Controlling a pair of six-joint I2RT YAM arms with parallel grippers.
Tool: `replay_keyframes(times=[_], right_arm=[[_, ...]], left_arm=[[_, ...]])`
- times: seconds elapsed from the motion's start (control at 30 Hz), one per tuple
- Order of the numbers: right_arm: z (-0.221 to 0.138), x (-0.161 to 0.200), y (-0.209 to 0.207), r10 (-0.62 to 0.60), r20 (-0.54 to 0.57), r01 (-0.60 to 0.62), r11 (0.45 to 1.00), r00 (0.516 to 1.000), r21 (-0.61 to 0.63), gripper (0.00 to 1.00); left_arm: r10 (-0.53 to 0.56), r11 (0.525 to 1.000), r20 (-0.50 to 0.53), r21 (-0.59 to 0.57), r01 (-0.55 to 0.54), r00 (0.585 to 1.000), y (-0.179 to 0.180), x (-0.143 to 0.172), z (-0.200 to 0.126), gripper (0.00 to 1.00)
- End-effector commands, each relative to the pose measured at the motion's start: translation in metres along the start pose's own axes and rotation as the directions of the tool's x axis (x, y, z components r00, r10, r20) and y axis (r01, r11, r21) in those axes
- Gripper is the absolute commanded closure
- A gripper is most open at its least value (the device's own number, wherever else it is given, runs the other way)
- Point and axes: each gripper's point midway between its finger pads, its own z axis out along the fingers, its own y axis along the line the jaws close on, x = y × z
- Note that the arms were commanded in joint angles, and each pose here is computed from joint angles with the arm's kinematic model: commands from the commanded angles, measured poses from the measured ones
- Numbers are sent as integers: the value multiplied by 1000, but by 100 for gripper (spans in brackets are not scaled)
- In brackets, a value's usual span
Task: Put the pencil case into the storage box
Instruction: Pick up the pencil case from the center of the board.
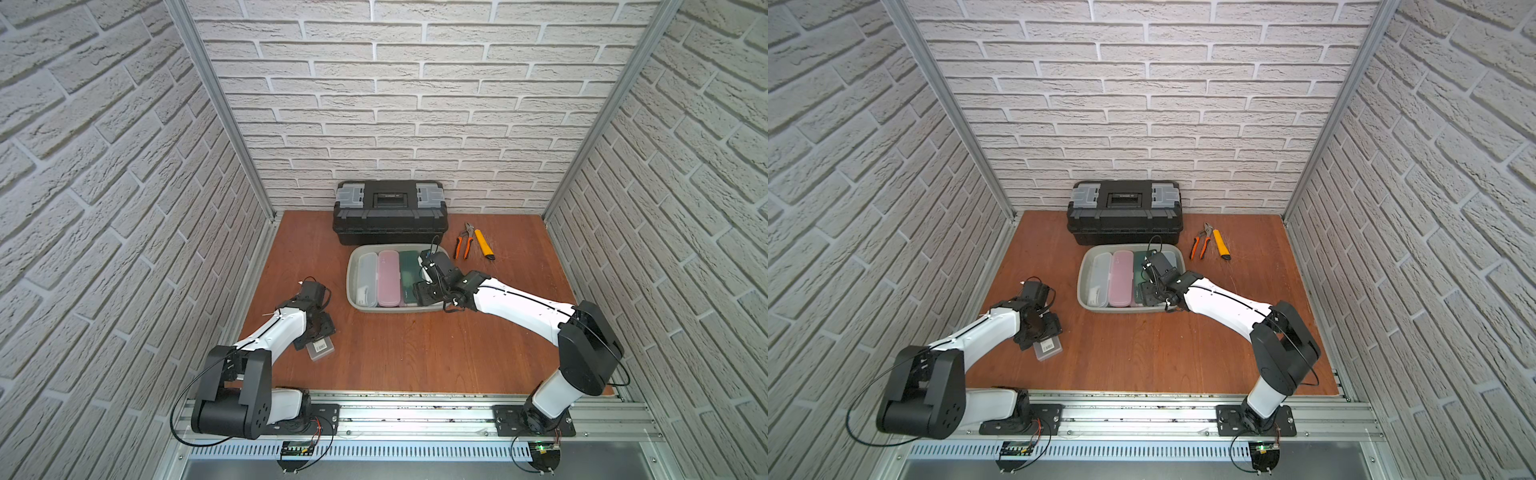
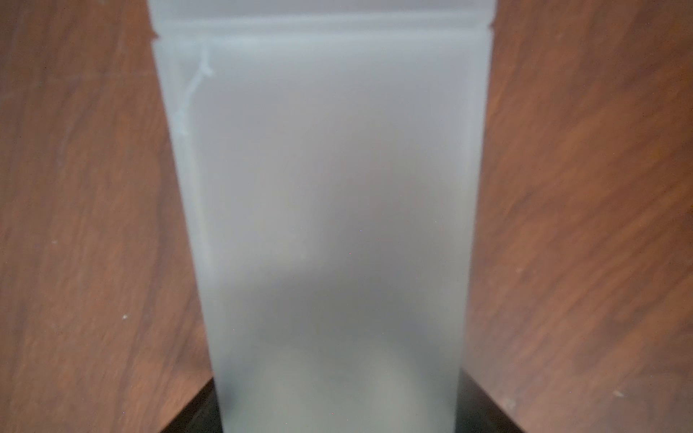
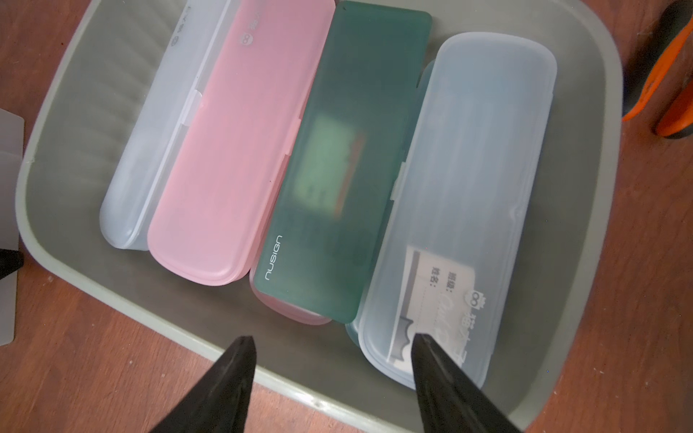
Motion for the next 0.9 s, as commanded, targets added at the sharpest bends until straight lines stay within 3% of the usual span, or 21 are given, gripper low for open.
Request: replay_keyframes(times=[0.0,0.17,0.37,0.7,0.87], right_arm=[[-14,-9,0,-5,51,5,1000,999,-2,30],[-15,-8,-1,-8,53,7,1000,999,3,29],[-16,-9,-1,-10,56,10,1000,998,1,29],[-18,-13,-1,-5,68,5,1000,998,0,30],[-23,-22,-2,-2,87,2,1000,996,6,30]], left_arm=[[14,998,-9,63,-14,1000,-17,0,1,32],[21,998,30,52,-22,999,-15,-5,-10,36],[27,997,145,61,-36,989,-15,-22,-46,35],[15,969,370,223,-105,929,-37,-56,-119,33],[29,938,434,300,-175,900,-66,-81,-138,33]])
